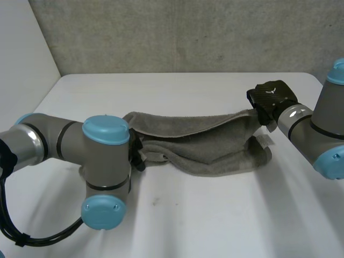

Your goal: Fold the towel.

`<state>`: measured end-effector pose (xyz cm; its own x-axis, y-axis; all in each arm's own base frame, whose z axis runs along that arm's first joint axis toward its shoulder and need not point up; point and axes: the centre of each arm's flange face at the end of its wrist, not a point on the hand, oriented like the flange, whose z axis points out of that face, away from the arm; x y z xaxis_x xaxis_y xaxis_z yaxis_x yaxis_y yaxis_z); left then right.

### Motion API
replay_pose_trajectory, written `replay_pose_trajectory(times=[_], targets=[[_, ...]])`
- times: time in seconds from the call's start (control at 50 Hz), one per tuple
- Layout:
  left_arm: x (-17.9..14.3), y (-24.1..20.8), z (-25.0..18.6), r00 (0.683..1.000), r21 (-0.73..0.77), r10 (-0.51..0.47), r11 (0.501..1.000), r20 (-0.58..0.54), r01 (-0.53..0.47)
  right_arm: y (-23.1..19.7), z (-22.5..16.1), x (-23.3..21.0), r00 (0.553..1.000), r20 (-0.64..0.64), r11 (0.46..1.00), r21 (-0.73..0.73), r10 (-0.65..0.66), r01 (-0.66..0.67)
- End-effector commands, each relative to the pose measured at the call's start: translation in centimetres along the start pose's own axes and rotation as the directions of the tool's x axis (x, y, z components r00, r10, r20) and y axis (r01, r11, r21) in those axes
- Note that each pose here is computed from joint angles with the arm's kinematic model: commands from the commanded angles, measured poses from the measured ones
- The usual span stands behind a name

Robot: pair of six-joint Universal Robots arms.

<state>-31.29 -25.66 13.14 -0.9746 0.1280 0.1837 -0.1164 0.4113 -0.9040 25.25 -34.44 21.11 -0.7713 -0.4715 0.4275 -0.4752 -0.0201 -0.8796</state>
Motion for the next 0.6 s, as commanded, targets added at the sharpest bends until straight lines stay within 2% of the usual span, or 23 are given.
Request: replay_pose_trajectory(times=[0.02,0.12,0.28,0.6], targets=[[-0.1,-0.2,0.5,1.0,0.019,-0.009,1.0,0.002,0.009,0.2,0.0,-0.2,1.0,0.007,1.0,-0.005,-0.02,0.02],[-0.6,-0.5,1.2,1.0,0.036,-0.012,0.999,0.015,0.012,0.3,0.0,-0.3,1.0,0.009,1.0,-0.009,-0.026,0.026],[-1.1,-0.5,2.5,0.998,0.085,0.058,0.995,0.028,-0.06,0.5,0.0,-0.5,1.0,0.014,1.0,-0.014,-0.026,0.027],[-1.1,-1.1,4.4,0.995,0.189,0.089,0.977,0.036,-0.094,0.8,0.1,-0.6,0.999,0.018,0.999,-0.022,-0.03,0.03]])
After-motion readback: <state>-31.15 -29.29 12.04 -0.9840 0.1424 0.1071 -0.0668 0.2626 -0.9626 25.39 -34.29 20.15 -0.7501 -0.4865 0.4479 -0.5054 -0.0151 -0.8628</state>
